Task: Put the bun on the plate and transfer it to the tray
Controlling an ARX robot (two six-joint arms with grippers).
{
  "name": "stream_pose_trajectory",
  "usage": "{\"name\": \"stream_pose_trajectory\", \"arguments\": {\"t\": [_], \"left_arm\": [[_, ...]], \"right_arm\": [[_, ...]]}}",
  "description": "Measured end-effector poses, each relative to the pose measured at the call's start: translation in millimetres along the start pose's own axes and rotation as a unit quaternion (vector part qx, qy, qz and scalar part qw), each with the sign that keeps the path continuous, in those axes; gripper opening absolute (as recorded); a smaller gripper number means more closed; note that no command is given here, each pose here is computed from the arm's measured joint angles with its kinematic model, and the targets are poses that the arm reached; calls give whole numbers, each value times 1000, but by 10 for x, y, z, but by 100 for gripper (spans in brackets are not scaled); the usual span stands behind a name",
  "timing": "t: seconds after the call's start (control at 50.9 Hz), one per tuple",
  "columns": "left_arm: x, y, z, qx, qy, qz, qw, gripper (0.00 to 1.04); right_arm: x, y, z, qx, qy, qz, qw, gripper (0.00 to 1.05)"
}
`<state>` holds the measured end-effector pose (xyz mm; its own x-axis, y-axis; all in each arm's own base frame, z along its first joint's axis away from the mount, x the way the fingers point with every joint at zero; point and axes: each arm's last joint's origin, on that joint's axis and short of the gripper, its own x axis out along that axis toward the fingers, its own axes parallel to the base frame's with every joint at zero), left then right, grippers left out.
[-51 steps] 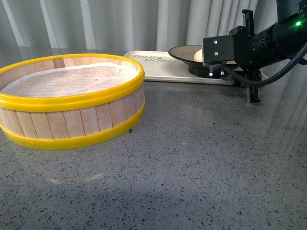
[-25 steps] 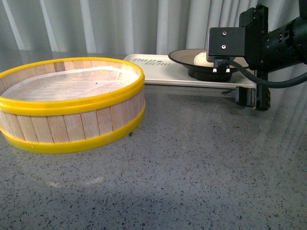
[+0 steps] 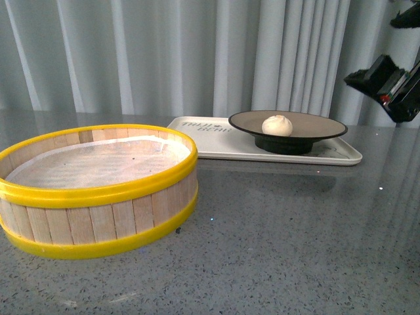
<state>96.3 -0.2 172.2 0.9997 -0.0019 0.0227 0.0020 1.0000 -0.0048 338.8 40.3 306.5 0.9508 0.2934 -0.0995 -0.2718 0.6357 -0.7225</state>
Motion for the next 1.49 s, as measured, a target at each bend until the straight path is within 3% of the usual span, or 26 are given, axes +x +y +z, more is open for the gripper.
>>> {"name": "stream_pose_trajectory", "arguments": {"t": [0.059,0.098,0.137,0.216,0.314,0.452,0.687,1.493], "left_arm": [[0,0,0,0,0,0,1000,98],[0,0,0,0,0,0,1000,98],[0,0,0,0,0,0,1000,98],[0,0,0,0,0,0,1000,98],[0,0,0,0,0,0,1000,98],[0,0,0,0,0,0,1000,98],[0,0,0,0,0,0,1000,98],[0,0,0,0,0,0,1000,98]], "right_arm": [[-12,62,-36,54,21,-50,997,89],[-88,129,-99,135,37,-109,984,80],[-231,225,-191,237,32,-142,961,70],[-493,364,-340,335,19,-158,929,52],[-755,553,-495,376,16,-158,913,29],[-1010,756,-627,388,18,-151,909,2],[-1351,907,-813,392,21,-155,907,2],[-1907,1330,-962,393,21,-154,906,2]]}}
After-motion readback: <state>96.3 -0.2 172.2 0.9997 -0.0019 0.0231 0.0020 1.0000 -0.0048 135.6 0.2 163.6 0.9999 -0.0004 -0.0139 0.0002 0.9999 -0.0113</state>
